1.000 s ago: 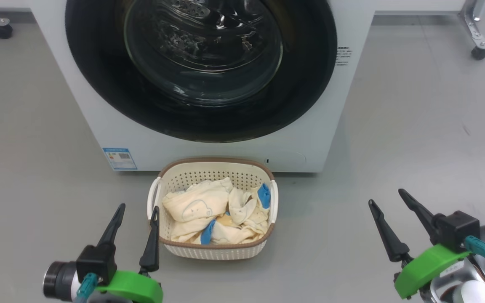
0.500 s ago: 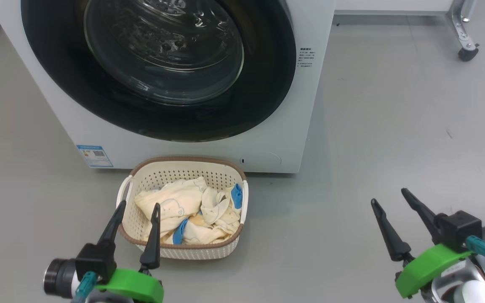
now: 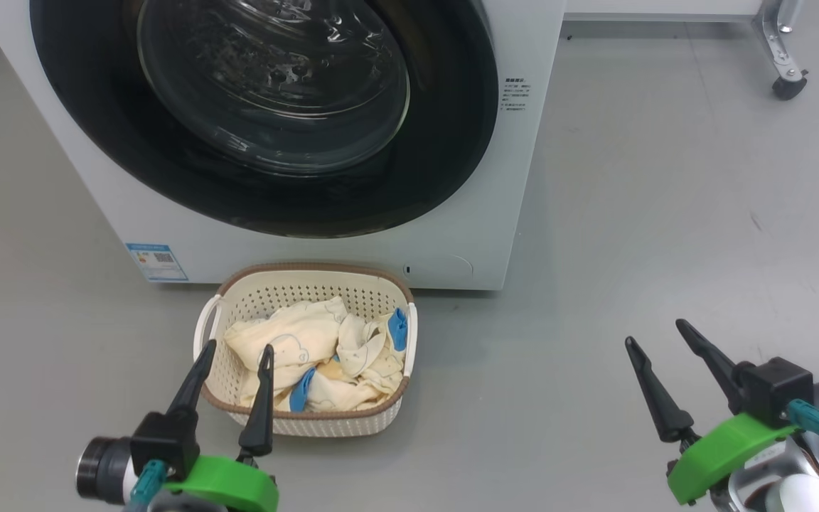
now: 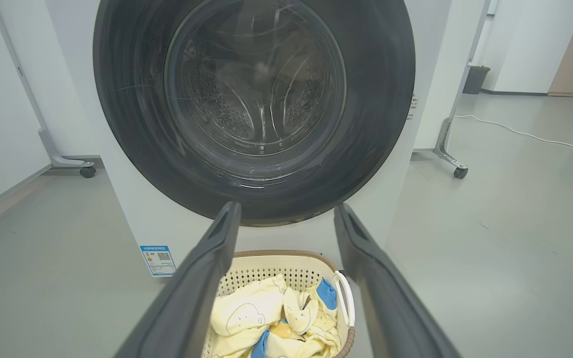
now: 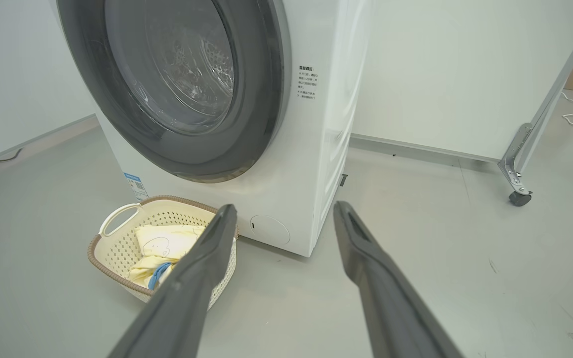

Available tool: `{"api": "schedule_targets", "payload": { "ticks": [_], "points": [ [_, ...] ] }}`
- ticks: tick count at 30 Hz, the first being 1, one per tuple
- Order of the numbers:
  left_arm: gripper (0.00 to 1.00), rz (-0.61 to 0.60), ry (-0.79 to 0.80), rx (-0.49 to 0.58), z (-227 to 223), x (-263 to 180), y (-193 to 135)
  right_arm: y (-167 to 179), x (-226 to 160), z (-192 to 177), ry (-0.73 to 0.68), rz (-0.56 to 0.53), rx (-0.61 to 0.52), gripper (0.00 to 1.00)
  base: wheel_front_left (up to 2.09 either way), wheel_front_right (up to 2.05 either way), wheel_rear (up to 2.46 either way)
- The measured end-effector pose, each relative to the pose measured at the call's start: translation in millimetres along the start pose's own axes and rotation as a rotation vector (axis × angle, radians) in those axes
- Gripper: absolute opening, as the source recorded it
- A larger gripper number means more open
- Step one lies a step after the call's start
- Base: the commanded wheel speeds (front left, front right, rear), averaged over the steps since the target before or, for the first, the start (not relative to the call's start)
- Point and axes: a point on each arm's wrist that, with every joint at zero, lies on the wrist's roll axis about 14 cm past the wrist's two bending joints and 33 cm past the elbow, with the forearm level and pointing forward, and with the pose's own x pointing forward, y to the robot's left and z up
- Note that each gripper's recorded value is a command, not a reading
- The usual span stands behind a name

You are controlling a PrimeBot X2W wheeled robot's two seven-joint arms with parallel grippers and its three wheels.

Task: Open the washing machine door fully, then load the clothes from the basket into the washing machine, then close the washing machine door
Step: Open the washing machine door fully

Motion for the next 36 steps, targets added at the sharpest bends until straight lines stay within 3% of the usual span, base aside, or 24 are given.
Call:
{"api": "schedule_targets", "payload": {
  "ticks": [24,36],
  "points": [
    [1.00,-0.003,-0.001,0.001,-1,1,-2,-13,0,4,-0.021,-0.059,0.026,1.00,0.00,0.00,0.00],
    [1.00,-0.010,0.005,-0.004,-5,12,-3,-31,24,14,-0.061,-0.101,0.049,1.00,0.00,0.00,0.00]
  ]
}}
